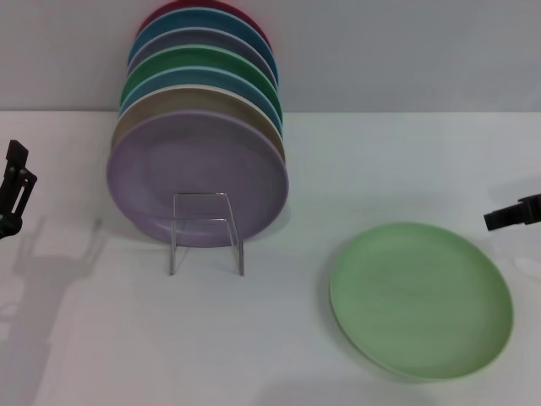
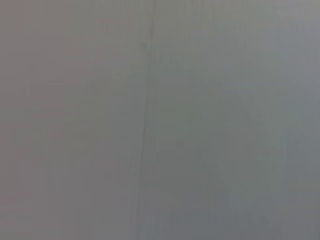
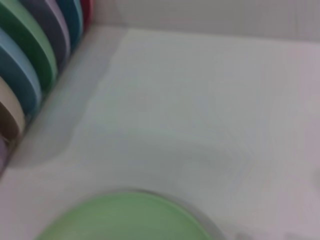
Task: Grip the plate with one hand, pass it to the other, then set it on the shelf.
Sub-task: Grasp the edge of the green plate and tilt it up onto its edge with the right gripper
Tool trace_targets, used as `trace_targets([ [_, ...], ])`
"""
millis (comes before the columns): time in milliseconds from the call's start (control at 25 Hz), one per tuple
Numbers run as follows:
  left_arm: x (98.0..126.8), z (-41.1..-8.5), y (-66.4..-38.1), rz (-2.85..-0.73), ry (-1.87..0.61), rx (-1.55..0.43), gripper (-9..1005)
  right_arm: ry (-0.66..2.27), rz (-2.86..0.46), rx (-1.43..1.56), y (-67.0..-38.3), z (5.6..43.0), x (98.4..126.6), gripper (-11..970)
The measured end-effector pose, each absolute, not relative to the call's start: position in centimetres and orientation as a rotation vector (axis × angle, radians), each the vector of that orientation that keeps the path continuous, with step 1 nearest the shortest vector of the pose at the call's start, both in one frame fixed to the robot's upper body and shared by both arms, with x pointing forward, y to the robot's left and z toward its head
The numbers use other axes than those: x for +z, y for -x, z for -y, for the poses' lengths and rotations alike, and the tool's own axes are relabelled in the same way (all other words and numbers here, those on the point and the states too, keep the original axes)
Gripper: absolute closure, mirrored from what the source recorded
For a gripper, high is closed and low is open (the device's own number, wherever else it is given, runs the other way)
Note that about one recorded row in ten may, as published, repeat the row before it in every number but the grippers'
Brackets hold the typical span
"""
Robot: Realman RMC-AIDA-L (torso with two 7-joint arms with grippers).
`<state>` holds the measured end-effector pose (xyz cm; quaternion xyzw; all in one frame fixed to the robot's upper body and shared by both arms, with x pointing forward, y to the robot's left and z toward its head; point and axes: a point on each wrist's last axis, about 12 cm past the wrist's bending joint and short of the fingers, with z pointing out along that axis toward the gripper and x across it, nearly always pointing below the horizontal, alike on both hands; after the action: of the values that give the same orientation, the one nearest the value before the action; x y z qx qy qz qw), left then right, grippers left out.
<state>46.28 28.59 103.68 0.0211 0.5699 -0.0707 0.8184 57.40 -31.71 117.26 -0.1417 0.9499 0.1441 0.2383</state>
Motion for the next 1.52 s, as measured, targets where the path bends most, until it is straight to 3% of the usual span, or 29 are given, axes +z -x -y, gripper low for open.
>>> trace_targets([
  [1520,103.9,-28.3,-46.6,-1.199,-0.052,-0.164,154,0.359,-2.801,0.426,-57.9,31.2,112.2,461],
])
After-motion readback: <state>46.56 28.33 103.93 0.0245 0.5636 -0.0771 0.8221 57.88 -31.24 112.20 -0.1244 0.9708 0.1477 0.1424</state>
